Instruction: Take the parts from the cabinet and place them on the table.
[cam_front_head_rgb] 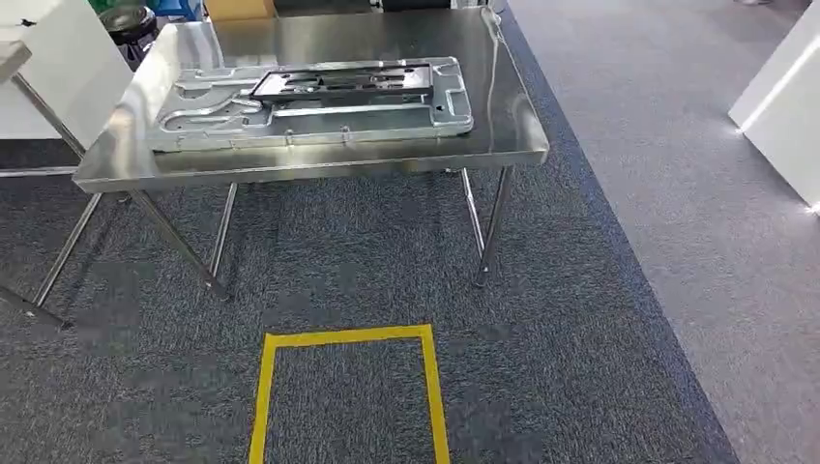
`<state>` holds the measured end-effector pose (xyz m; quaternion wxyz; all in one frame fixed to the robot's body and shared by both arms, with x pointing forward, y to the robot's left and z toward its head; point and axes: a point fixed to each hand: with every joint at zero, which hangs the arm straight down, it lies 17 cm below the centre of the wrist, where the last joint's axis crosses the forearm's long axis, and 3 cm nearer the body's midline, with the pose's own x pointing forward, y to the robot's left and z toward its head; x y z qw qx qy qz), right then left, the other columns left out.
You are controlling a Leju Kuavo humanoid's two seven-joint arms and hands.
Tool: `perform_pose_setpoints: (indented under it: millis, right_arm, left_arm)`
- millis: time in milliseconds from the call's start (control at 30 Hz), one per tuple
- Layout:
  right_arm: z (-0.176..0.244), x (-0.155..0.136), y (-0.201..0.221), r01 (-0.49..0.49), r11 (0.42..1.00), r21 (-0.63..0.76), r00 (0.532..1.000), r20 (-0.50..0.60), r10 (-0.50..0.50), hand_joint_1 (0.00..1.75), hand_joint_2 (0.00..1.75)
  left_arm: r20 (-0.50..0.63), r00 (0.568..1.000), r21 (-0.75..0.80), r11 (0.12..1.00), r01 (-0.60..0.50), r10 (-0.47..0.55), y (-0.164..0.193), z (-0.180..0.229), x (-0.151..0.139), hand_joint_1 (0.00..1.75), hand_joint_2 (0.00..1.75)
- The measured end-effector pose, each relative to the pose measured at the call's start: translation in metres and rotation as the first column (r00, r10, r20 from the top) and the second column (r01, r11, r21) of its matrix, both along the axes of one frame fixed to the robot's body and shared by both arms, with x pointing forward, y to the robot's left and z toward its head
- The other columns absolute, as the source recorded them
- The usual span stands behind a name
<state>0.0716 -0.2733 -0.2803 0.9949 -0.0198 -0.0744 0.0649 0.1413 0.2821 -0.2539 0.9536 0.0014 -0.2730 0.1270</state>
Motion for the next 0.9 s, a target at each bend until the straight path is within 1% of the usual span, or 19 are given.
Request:
perform_pose_setpoints:
  millis: [167, 467, 500, 767, 800, 900]
  right_arm:
    - [0.0, -0.001, 0.001, 0.015, 1.0, 0.005, 1.0, -0.005, -0.015, 0.0, 0.0]
    - [-0.001, -0.009, -0.003, 0.087, 0.996, -0.005, 0.995, -0.039, -0.087, 0.0, 0.0]
    - [-0.001, -0.01, -0.003, 0.093, 0.996, -0.007, 0.995, -0.04, -0.093, 0.0, 1.75]
    - [-0.002, -0.011, -0.003, 0.097, 0.995, -0.008, 0.994, -0.047, -0.098, 0.0, 1.75]
    - [-0.002, -0.013, -0.004, 0.098, 0.995, -0.011, 0.994, -0.056, -0.098, 0.0, 1.75]
    - [-0.002, -0.016, -0.005, 0.103, 0.995, -0.015, 0.992, -0.069, -0.104, 0.0, 1.75]
  left_arm:
    - [-0.003, 1.0, 0.006, 1.0, 0.0, 0.0, 0.001, 0.0, 0.0, 0.0, 0.0]
    - [-0.006, 1.0, 0.014, 1.0, 0.004, -0.004, 0.005, -0.001, 0.0, 0.0, 0.0]
    - [-0.006, 1.0, 0.015, 1.0, 0.004, -0.004, 0.006, -0.001, -0.001, 0.0, 0.0]
    - [-0.022, 1.0, 0.011, 1.0, -0.006, 0.006, 0.007, -0.002, -0.002, 0.0, 0.0]
    - [-0.023, 1.0, 0.011, 1.0, -0.006, 0.006, 0.007, -0.002, -0.002, 0.0, 1.75]
    - [-0.028, 1.0, 0.008, 1.0, -0.015, 0.015, 0.007, -0.003, -0.002, 0.0, 1.75]
